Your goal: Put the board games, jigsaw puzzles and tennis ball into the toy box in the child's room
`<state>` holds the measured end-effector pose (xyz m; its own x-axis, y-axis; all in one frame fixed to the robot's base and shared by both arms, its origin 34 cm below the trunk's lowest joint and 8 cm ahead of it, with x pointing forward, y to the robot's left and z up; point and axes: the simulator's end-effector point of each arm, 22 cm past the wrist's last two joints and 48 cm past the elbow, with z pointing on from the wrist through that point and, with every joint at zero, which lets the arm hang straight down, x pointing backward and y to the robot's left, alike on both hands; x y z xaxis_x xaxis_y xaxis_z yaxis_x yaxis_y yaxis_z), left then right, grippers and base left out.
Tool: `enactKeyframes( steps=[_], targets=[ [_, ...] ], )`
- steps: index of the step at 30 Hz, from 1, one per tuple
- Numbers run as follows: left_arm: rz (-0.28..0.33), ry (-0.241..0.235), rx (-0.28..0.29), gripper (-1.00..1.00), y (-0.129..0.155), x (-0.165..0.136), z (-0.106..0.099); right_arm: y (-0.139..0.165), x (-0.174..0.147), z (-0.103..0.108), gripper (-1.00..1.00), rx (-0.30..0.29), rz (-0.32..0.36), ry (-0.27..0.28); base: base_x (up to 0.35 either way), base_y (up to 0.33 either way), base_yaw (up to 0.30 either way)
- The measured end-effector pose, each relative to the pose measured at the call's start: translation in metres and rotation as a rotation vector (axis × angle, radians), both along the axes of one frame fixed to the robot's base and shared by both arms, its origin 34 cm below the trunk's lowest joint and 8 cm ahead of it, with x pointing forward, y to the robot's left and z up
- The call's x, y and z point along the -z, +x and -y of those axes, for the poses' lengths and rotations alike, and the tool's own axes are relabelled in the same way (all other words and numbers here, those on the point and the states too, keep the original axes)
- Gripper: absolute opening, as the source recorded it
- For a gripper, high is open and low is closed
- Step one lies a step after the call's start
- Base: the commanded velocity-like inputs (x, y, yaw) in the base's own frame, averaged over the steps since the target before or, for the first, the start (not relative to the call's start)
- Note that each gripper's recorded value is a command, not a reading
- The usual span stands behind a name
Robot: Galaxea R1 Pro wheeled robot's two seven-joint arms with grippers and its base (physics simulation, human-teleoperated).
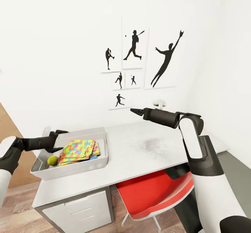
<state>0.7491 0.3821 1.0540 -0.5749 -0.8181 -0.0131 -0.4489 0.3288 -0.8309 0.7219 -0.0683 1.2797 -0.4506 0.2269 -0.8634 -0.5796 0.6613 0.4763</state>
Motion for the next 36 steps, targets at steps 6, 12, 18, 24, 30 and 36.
enactKeyframes(
  steps=[6, 12, 18, 24, 30, 36],
  targets=[
    [0.17, 0.066, -0.002, 1.0, -0.007, -0.067, -0.036, 0.0, 0.001, 0.0, 1.0, -0.001, -0.001, 0.0, -0.005, 0.0, 0.0],
    [0.304, 0.16, 0.072, 1.0, -0.046, -0.116, -0.042, 0.001, 0.002, 0.006, 1.0, 0.008, -0.008, 0.009, 0.0, 0.0, 0.0],
    [0.315, 0.223, 0.135, 1.0, -0.088, -0.13, -0.054, 0.004, -0.001, 0.02, 1.0, 0.035, -0.01, 0.035, -0.109, 0.0, -0.049],
    [0.297, 0.227, 0.172, 1.0, -0.111, -0.121, -0.053, 0.002, -0.004, 0.024, 1.0, 0.04, -0.007, 0.041, -0.073, 0.0, -0.159],
    [0.337, 0.164, 0.245, 1.0, -0.125, -0.121, -0.023, -0.001, -0.005, 0.027, 1.0, 0.045, -0.007, 0.047, -0.013, 0.0, -0.179],
    [0.338, 0.102, 0.355, 1.0, -0.138, -0.108, 0.02, -0.003, -0.01, 0.054, 1.0, 0.061, 0.003, 0.096, -0.003, 0.0, -0.184]
  ],
)
